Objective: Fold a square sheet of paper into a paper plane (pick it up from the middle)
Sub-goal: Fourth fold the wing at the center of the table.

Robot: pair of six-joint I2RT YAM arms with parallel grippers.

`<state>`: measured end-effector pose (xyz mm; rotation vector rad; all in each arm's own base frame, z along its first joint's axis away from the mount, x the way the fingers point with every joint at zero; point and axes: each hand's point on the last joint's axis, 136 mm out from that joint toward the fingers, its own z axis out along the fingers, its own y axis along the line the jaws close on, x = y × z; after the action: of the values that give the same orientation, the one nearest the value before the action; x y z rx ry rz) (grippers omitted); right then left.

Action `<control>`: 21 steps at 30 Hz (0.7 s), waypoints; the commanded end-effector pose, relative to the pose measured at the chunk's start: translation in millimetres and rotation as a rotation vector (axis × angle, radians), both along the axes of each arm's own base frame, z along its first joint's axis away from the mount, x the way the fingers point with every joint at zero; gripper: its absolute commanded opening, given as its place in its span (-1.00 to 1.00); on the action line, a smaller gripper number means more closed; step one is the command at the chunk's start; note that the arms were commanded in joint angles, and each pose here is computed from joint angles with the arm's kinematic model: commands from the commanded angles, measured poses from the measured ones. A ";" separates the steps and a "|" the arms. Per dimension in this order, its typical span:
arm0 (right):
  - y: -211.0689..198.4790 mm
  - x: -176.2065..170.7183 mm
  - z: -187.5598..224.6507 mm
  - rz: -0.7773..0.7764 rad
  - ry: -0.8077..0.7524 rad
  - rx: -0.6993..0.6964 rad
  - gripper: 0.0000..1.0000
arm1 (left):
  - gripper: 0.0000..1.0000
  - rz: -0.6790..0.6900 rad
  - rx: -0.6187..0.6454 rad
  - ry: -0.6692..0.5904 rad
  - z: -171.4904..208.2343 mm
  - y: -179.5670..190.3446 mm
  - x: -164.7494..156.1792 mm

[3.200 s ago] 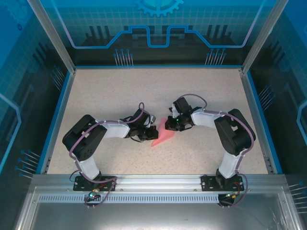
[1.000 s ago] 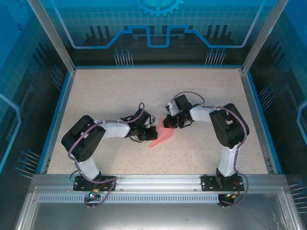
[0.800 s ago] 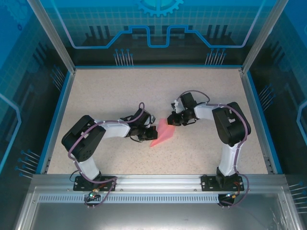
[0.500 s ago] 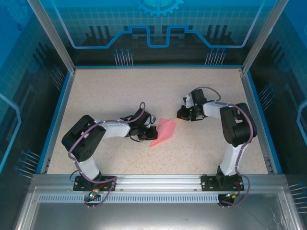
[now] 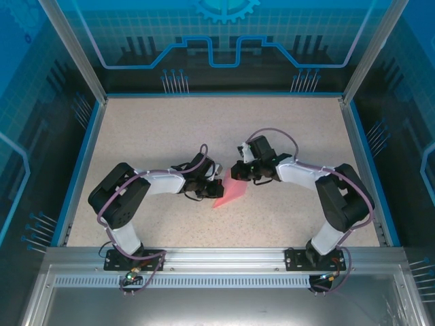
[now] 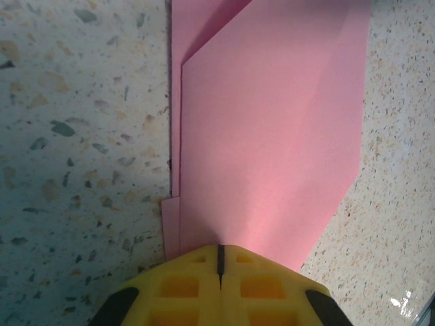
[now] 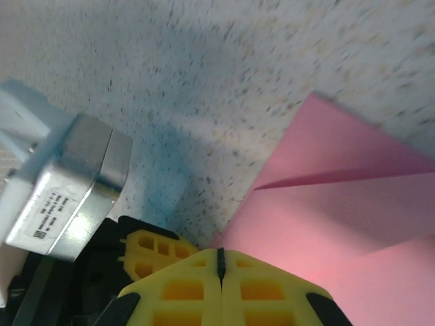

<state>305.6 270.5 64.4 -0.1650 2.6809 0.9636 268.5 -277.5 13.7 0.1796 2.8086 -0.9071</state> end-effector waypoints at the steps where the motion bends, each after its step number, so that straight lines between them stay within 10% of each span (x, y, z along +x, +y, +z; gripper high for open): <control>1: 3.7 -2.8 -17.2 -0.053 0.057 0.000 -0.95 | -1.00 0.035 0.106 0.054 -24.3 23.0 -11.1; 21: 0.1 -28.4 -82.9 -0.045 0.207 -0.104 -0.96 | -0.84 0.090 -0.124 -0.024 60.3 -2.6 15.1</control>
<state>294.0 285.3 12.4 -0.0617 2.8056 0.9862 273.8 -274.2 40.9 0.0868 2.7687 -0.9599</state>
